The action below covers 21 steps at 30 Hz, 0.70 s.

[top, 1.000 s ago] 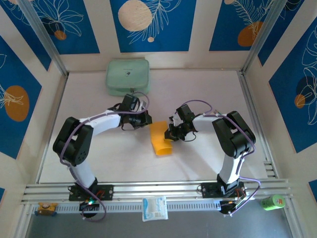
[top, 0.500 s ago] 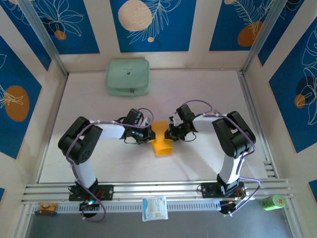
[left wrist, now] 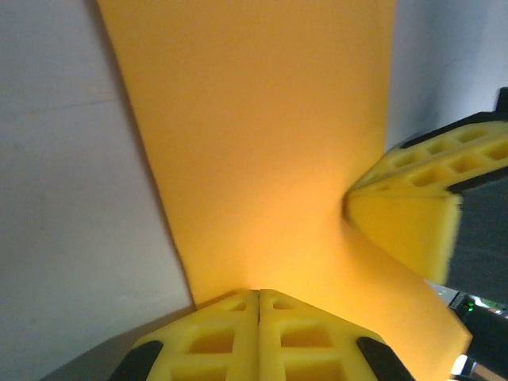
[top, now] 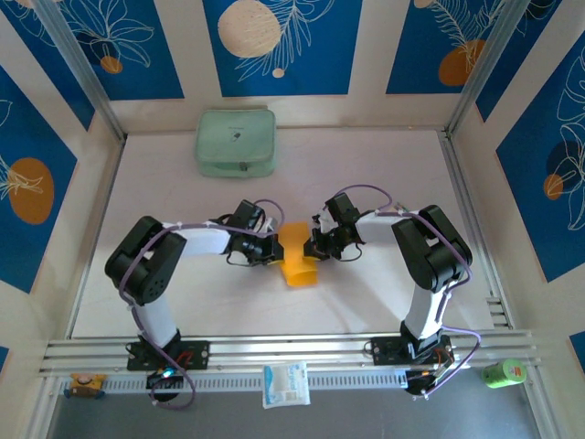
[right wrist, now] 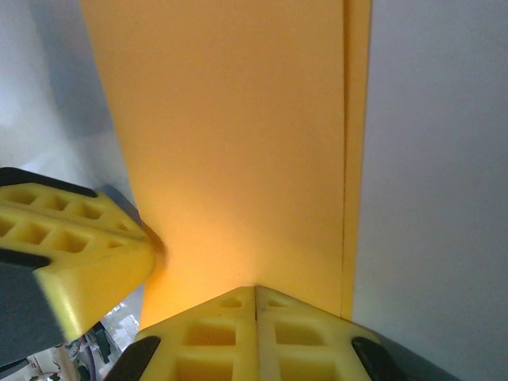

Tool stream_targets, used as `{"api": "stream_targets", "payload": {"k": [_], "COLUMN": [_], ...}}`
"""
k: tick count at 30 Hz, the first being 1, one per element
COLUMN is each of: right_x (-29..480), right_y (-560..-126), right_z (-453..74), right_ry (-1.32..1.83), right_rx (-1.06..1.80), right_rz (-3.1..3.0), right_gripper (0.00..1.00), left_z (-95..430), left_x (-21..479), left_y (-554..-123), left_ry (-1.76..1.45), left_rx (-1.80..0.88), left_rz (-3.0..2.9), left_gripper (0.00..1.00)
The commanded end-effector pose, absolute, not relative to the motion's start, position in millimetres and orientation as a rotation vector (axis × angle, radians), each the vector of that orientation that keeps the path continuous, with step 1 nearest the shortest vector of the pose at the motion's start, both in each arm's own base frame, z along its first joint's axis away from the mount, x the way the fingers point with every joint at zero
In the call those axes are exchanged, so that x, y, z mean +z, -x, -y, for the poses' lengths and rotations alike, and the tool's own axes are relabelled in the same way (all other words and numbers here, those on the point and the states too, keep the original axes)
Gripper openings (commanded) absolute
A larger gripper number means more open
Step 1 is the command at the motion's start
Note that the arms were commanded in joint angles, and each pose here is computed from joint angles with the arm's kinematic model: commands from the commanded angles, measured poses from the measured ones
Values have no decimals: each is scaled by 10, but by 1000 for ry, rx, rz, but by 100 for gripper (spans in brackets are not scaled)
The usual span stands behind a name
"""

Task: Fold a paper plane with a square sheet of paper (pick it up from the middle)
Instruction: First fold the square sheet of paper in half at the center of the table.

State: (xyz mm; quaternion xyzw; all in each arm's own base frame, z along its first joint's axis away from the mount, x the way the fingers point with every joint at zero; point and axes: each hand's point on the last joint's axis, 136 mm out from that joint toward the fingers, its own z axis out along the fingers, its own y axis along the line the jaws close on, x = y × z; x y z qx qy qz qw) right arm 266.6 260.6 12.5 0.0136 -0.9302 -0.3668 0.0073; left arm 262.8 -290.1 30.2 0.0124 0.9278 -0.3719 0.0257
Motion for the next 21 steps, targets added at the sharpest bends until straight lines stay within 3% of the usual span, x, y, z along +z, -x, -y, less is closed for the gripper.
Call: {"api": "stream_targets", "payload": {"k": [1, 6, 14, 21], "right_x": [-263, -263, -273, -267], "right_y": [-2331, -2324, -2323, -2319], "right_z": [-2308, -2301, -2298, -2294], "right_ry": [65, 65, 67, 65], "right_rx": [-859, -854, -850, -847], "right_rz": [2887, 2886, 2882, 2882], "right_gripper": [0, 0, 0, 0], "left_z": [3023, 3143, 3043, 2738], "left_x": [563, 589, 211, -120], "left_y": [-2626, -2529, -2318, -2116], "left_ry": [-9, -7, 40, -13], "left_rx": [-1286, -1383, -1370, -1133], "left_rz": [-2817, -2818, -2901, -3032], "left_gripper": [7, 7, 6, 6]}}
